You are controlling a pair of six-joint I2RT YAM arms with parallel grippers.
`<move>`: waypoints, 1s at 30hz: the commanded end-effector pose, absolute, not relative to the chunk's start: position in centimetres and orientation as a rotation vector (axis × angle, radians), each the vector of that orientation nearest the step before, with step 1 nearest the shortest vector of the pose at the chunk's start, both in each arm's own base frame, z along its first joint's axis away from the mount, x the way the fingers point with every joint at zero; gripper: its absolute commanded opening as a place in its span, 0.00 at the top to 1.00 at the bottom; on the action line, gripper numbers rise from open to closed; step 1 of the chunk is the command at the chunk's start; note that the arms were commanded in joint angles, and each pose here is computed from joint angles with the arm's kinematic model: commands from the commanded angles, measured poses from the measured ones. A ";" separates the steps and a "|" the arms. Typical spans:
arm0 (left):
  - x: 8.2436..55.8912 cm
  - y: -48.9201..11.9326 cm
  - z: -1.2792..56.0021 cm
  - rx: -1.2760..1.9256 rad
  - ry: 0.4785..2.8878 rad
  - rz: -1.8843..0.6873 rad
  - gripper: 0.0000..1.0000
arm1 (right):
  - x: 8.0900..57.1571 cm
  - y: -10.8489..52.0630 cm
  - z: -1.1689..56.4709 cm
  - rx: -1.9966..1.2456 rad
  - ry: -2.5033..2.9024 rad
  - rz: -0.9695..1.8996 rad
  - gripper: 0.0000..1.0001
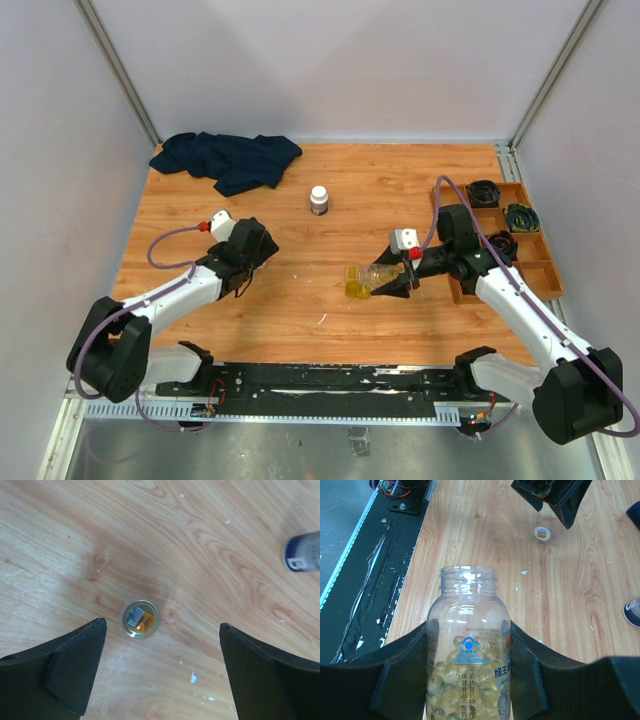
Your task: Sort the pills into containers
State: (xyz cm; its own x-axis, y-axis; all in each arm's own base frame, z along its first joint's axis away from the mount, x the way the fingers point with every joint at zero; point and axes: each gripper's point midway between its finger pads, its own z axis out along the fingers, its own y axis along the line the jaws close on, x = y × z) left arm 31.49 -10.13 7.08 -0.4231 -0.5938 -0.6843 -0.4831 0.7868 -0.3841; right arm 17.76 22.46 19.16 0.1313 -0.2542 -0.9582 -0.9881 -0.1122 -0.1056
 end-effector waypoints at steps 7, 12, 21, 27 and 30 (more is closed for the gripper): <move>29.5 -17.9 19.0 -0.317 1.894 -0.835 0.01 | 18.9 20.1 28.6 -1.339 1.211 1.010 0.99; 25.9 -19.3 24.7 -0.073 1.658 -1.029 0.01 | 25.7 15.4 39.2 -0.804 1.298 0.677 0.99; 24.0 -20.1 27.2 0.010 1.609 -1.126 0.01 | 13.6 17.3 55.6 -0.736 0.755 1.289 0.99; 23.5 -20.6 27.8 0.021 1.589 -1.176 0.01 | 19.4 13.6 56.9 -0.458 0.998 1.034 0.99; 23.2 -20.9 28.2 0.055 1.587 -1.192 0.01 | 16.5 15.2 56.9 -0.658 0.854 1.153 0.99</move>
